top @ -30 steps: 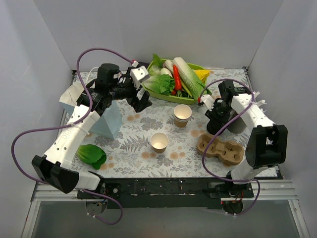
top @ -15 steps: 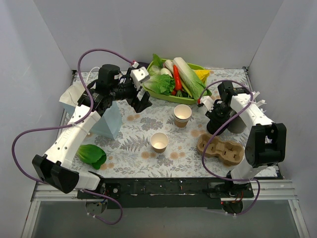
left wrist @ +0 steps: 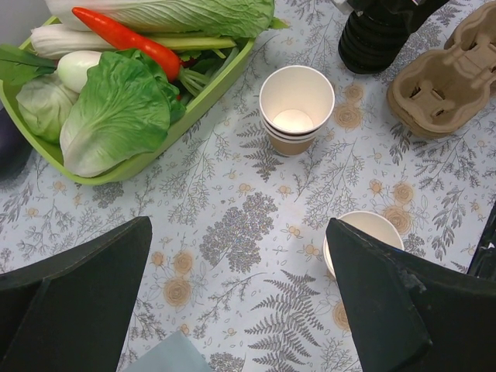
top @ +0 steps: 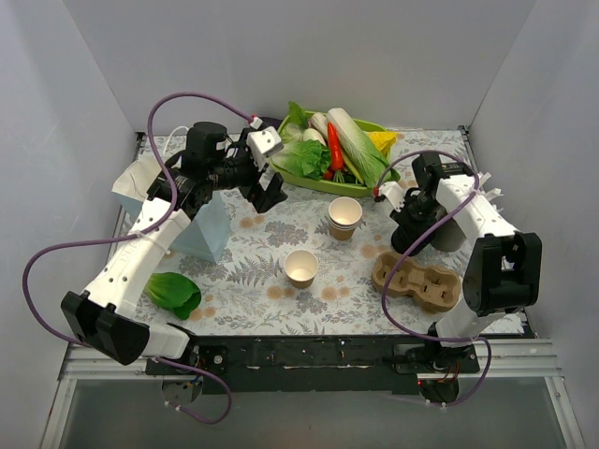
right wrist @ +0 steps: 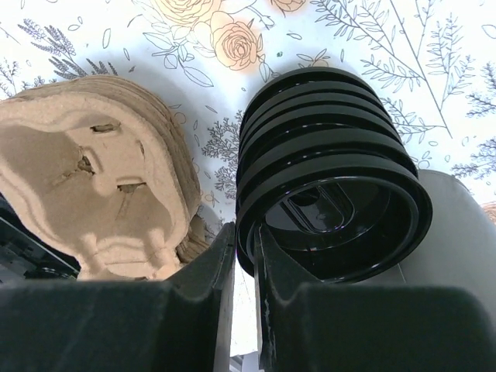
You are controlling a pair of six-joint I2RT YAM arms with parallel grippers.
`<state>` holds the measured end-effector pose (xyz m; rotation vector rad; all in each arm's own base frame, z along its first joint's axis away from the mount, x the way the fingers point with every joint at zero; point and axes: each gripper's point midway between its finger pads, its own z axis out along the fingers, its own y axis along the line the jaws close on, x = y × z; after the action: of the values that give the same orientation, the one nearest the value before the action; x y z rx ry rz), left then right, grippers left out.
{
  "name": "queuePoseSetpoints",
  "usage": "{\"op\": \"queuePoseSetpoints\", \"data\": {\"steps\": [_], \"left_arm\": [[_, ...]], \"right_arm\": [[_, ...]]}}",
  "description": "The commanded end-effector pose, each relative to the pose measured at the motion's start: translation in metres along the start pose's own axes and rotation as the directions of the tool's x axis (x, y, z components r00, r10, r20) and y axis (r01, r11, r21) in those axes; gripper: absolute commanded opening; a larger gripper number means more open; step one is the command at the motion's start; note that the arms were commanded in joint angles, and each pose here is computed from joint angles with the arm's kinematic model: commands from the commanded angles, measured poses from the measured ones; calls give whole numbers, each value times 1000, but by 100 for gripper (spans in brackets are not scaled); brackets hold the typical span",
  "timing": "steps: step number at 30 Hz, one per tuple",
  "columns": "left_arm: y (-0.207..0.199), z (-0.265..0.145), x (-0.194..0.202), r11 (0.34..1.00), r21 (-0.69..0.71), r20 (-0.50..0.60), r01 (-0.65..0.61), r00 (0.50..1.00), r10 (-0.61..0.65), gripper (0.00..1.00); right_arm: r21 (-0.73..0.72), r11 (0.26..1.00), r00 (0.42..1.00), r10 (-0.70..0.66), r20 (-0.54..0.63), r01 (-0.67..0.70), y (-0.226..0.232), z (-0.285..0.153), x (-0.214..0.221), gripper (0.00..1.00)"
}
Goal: Pack the takeout coffee
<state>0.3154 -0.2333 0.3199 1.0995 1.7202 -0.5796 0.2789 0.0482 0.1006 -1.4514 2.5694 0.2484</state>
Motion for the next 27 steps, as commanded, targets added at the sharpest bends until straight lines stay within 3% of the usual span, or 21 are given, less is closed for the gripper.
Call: {"op": "queuePoseSetpoints", "data": {"steps": [1,6,9,13,16,19,22,27], "left_arm": [[-4,-7,-5,1000,-5,21,-20,1000,20,98],[-4,-7,-5,999,4,20,-44,999,44,98],[-10,-8,-11,997,37,41,-75,996,73,98],[-35,-13,-19,980,133,99,-150,986,137,98],[-59,-11,-24,944,196,148,-265,960,239,98],[-80,-4,-30,886,232,191,-401,912,363,98],[-90,3,-35,802,235,230,-549,833,503,97],[-96,22,-24,658,249,242,-711,704,668,97]], "right_arm": [[-2,1000,1000,-17,27,17,1,-25,-10,4],[-32,999,998,-12,59,14,7,-46,-21,2],[-91,995,987,-17,157,32,20,-62,-42,2],[-141,975,895,-93,435,169,55,-103,-93,2],[-173,950,827,-126,547,259,85,-126,-124,1],[-274,914,786,-72,614,298,114,-139,-150,1],[-387,857,765,-11,643,339,141,-144,-168,1],[-445,802,769,-26,639,398,169,-140,-178,2]]}}
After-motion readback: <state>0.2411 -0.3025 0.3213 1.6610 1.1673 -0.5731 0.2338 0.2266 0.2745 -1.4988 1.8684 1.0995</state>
